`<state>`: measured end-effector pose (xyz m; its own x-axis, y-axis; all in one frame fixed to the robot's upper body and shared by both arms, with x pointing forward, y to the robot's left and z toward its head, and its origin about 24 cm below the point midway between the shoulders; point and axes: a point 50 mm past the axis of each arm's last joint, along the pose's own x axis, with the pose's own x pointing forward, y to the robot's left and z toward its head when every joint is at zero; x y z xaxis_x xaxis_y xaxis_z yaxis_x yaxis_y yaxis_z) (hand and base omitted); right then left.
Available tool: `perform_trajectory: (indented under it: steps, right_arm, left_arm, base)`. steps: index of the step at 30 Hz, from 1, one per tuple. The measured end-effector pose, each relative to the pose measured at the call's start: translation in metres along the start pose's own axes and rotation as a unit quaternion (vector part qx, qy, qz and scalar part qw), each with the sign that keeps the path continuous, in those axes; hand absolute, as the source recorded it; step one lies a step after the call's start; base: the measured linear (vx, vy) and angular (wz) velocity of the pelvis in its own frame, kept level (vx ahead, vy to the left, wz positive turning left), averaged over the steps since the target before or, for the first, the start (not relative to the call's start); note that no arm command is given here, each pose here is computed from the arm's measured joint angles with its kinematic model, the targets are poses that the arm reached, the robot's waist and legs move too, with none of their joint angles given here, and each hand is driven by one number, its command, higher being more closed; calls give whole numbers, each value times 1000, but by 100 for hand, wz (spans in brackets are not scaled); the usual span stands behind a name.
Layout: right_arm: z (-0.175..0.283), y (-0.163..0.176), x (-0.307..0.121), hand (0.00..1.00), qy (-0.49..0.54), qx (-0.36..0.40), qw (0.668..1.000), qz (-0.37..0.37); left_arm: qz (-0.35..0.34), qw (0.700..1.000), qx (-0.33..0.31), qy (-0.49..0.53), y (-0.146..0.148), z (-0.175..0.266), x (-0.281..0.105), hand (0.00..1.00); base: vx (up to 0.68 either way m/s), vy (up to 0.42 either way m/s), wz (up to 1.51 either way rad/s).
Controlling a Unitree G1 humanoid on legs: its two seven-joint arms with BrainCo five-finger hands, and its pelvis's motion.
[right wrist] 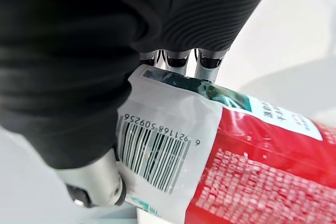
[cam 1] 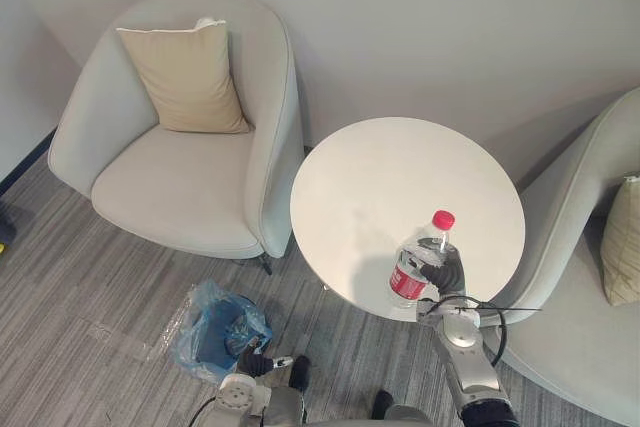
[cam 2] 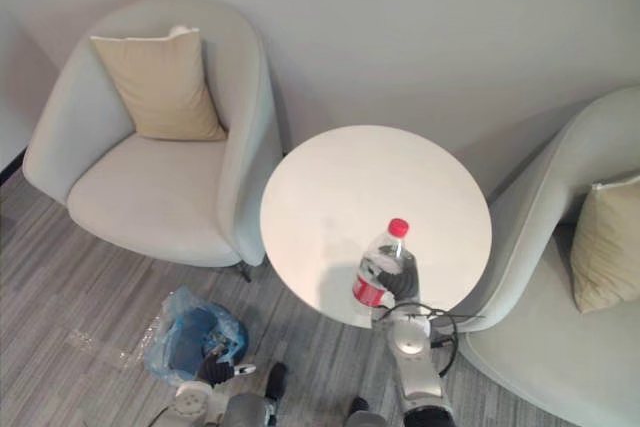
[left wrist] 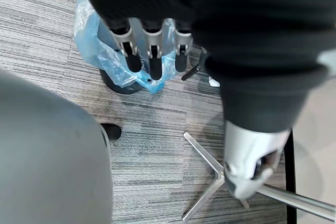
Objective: Gather rubbish on tea table into small bin, then transfer packed bag to large trash can.
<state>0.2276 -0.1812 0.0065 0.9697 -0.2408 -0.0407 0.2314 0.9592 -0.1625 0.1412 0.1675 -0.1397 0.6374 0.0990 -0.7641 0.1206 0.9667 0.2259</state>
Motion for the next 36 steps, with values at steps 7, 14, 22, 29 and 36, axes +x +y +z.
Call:
perform_trajectory:
  steps: [7, 14, 22, 29, 36]
  right_arm:
    - [18, -3, -16, 100, -44, 12, 999, 15]
    - [55, -2, -31, 100, -125, 31, 991, 28]
    - [91, 5, -23, 100, -212, 41, 976, 30]
    - [64, -1, -8, 100, -153, 5, 988, 2]
    - [33, 17, -1, 100, -85, -18, 995, 38]
  left_arm:
    - [-1, 1000, 0, 0, -1, 0, 0, 0]
    - [4, 1000, -20, 0, -2, 2, 0, 0]
    - [-17, 999, 0, -33, -15, 15, -1, 0]
    - [-55, 996, 60, -35, -36, 12, -5, 0]
    - [-31, 997, 69, -10, -17, -2, -3, 0]
  base:
    - [-23, 10, -14]
    - [-20, 5, 0]
    - [-131, 45, 30]
    - [-63, 198, 88]
    - [-83, 38, 18]
